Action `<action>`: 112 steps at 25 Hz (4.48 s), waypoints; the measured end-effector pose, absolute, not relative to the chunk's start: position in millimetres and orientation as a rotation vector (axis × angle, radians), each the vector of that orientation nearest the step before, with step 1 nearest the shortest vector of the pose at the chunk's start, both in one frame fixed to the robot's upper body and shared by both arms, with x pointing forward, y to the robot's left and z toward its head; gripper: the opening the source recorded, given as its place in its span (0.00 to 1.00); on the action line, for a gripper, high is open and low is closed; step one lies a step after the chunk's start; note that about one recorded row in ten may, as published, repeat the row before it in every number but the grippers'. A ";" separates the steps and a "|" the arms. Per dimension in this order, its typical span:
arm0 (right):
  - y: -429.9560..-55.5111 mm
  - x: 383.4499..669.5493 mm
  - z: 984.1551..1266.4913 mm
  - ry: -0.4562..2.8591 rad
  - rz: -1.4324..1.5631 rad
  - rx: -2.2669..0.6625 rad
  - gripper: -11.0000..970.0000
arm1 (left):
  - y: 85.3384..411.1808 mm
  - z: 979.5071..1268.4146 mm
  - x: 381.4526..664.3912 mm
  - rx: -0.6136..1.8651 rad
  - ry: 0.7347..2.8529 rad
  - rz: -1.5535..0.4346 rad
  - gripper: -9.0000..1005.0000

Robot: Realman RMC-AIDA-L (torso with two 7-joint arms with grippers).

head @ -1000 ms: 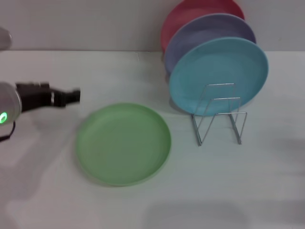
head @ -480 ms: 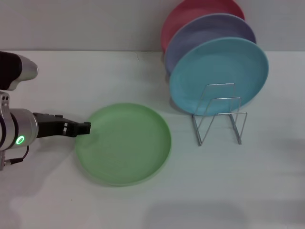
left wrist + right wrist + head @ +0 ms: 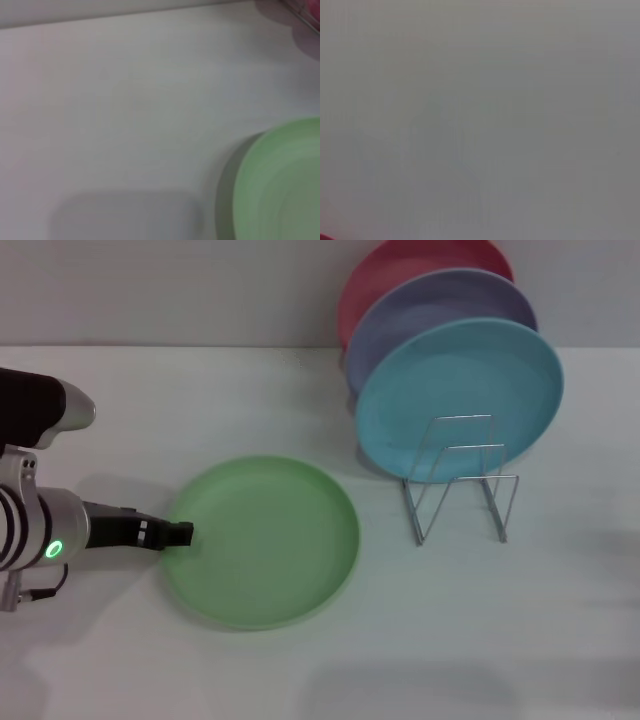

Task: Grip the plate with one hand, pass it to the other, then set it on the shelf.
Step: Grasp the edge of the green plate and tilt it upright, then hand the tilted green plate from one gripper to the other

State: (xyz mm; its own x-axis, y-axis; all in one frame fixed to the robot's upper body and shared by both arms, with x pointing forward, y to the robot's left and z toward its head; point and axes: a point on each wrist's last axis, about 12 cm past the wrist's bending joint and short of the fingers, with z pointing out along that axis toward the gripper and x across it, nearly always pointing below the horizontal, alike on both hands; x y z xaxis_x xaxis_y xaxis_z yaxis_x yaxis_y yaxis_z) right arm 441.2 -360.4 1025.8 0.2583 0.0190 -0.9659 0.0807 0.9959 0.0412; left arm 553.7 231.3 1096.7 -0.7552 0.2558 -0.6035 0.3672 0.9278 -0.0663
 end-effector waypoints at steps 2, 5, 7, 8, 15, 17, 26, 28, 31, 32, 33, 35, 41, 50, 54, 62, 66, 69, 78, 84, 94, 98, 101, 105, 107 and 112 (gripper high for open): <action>-360.6 441.2 1025.9 1.309 -0.042 0.088 0.84 | 231.2 1095.4 553.8 0.443 2.474 -0.240 0.78; -361.0 440.5 1025.6 1.311 -0.044 0.089 0.84 | 231.0 1094.4 554.0 0.442 2.484 -0.242 0.77; -361.1 440.1 1025.4 1.312 -0.045 0.089 0.84 | 230.5 1094.0 554.1 0.445 2.492 -0.244 0.75; -361.1 440.0 1025.3 1.313 -0.045 0.089 0.84 | 230.4 1094.0 554.0 0.446 2.496 -0.245 0.75; -361.1 438.9 1024.8 1.314 -0.046 0.091 0.84 | 227.3 1092.7 555.5 0.485 2.537 -0.247 0.70; -361.1 438.4 1024.7 1.314 -0.046 0.091 0.84 | 227.2 1093.0 555.7 0.488 2.544 -0.247 0.69; -361.4 436.5 1024.4 1.312 -0.048 0.092 0.84 | 225.0 1092.8 553.5 0.512 2.543 -0.250 0.50; -361.4 436.2 1024.5 1.312 -0.048 0.092 0.84 | 224.3 1093.6 552.9 0.514 2.540 -0.254 0.47; -361.4 435.6 1024.5 1.311 -0.048 0.091 0.84 | 224.0 1094.6 552.5 0.516 2.537 -0.254 0.41; -361.4 435.5 1024.5 1.310 -0.048 0.091 0.84 | 223.9 1095.0 552.5 0.516 2.535 -0.254 0.39; -361.5 435.3 1024.4 1.311 -0.048 0.091 0.84 | 223.8 1095.4 552.6 0.517 2.534 -0.254 0.36; -361.6 434.8 1024.3 1.311 -0.049 0.091 0.84 | 223.4 1096.0 552.7 0.520 2.531 -0.254 0.31; -361.7 434.1 1024.2 1.311 -0.049 0.091 0.84 | 222.7 1097.0 552.9 0.538 2.523 -0.249 0.26; -361.4 434.0 1024.9 1.305 -0.047 0.088 0.84 | 220.3 1103.0 553.4 0.571 2.492 -0.243 0.17; -359.5 433.5 1027.5 1.282 -0.036 0.075 0.84 | 218.0 1113.2 554.3 0.608 2.443 -0.234 0.13; -348.7 431.4 1044.8 1.136 0.053 0.013 0.84 | 213.7 1138.7 554.7 0.648 2.330 -0.227 0.08; -340.2 447.4 1063.5 1.054 0.287 -0.007 0.84 | 211.5 1158.7 554.2 0.654 2.248 -0.218 0.05; -322.3 483.5 1089.1 1.042 0.447 -0.095 0.84 | 210.1 1170.8 554.0 0.661 2.192 -0.202 0.04; -254.1 568.7 1185.6 1.400 0.650 -0.398 0.84 | 209.1 1188.5 555.5 0.632 2.065 -0.180 0.04; -200.7 590.2 1254.3 1.736 0.654 -0.597 0.84 | 210.2 1189.2 555.6 0.624 2.037 -0.170 0.04; -153.7 621.4 1244.2 2.077 0.599 -0.684 0.83 | 209.9 1189.3 555.6 0.624 2.036 -0.171 0.04; -145.5 625.1 1237.4 2.100 0.591 -0.736 0.82 | 209.6 1189.6 555.7 0.624 2.035 -0.171 0.04; -139.8 627.7 1231.2 2.115 0.563 -0.776 0.81 | 210.0 1189.7 555.7 0.624 2.035 -0.170 0.04; -132.4 629.8 1224.8 2.130 0.551 -0.818 0.80 | 209.6 1189.9 555.5 0.635 2.030 -0.170 0.04; -127.3 630.7 1220.3 2.134 0.539 -0.845 0.80 | 209.5 1190.0 555.4 0.639 2.028 -0.169 0.04; -121.5 632.0 1216.0 2.140 0.524 -0.879 0.79 | 209.6 1189.8 555.2 0.646 2.027 -0.166 0.04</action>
State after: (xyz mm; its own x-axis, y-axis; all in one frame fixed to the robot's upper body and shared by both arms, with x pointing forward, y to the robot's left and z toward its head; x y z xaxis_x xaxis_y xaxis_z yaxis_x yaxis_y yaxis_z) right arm 632.0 -121.5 1216.0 -0.4827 -0.4206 -0.7682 -0.7280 0.6803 0.0849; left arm 555.2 209.6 1189.8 -0.3934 0.3751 -0.8393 0.5067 0.8503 0.1425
